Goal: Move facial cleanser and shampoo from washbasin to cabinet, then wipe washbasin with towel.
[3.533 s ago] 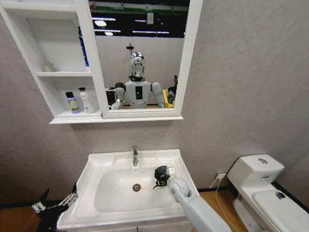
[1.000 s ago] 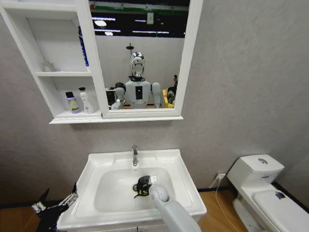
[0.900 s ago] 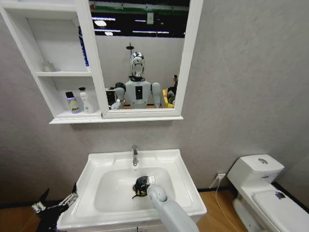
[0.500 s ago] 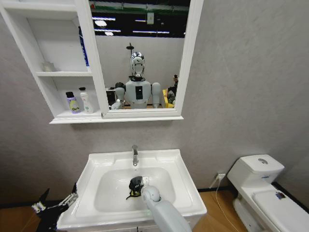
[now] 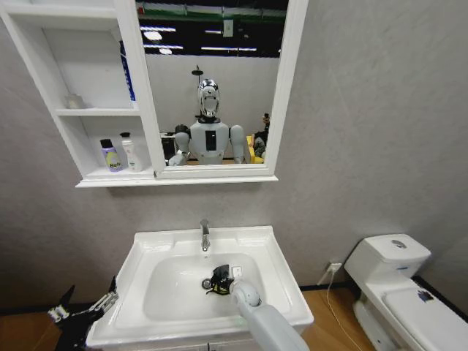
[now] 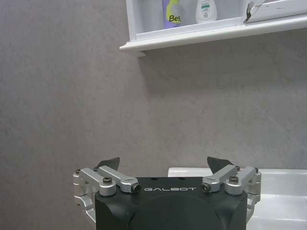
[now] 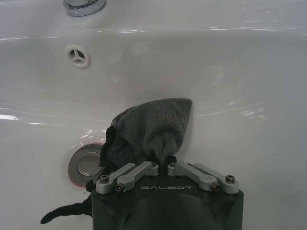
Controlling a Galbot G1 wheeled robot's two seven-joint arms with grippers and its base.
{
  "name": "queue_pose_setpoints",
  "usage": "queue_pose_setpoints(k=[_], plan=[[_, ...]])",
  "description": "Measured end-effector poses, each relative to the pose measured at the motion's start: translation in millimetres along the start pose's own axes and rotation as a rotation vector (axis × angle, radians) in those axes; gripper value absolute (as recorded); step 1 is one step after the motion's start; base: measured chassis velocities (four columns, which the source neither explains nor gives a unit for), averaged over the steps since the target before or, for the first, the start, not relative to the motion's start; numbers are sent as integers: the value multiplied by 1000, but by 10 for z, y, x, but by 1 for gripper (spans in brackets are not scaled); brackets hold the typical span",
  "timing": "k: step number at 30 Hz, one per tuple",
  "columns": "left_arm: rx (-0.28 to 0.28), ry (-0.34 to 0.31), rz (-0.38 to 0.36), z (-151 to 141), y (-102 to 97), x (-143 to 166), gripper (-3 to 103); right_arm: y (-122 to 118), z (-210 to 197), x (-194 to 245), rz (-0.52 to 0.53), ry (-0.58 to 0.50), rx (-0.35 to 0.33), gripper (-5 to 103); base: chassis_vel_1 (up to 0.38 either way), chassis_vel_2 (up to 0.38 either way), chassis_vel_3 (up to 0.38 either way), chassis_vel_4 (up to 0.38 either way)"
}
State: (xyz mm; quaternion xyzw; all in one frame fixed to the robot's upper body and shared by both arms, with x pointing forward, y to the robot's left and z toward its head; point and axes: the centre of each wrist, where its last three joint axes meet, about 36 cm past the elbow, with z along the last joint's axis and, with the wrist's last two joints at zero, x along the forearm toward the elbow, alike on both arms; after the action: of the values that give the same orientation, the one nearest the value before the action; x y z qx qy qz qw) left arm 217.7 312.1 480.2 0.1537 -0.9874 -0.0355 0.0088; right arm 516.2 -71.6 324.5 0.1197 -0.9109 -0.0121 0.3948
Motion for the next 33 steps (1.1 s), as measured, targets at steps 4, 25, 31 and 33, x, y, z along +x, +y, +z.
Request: queue_pose_setpoints(k=[4, 25, 31, 33], plan=[[0, 0, 0, 0, 0, 0, 100, 52, -13, -34, -3, 2, 4, 3, 0, 0, 0, 0], [0, 0, 0, 0, 0, 0, 100, 615, 45, -322, -106, -16, 55, 3, 0, 0, 0, 0], [0, 0, 0, 0, 0, 0, 100, 356, 63, -260, -71, -15, 37, 3, 0, 0, 0, 0], [0, 0, 0, 0, 0, 0, 100, 309, 52, -242, -65, -17, 33, 3, 0, 0, 0, 0]])
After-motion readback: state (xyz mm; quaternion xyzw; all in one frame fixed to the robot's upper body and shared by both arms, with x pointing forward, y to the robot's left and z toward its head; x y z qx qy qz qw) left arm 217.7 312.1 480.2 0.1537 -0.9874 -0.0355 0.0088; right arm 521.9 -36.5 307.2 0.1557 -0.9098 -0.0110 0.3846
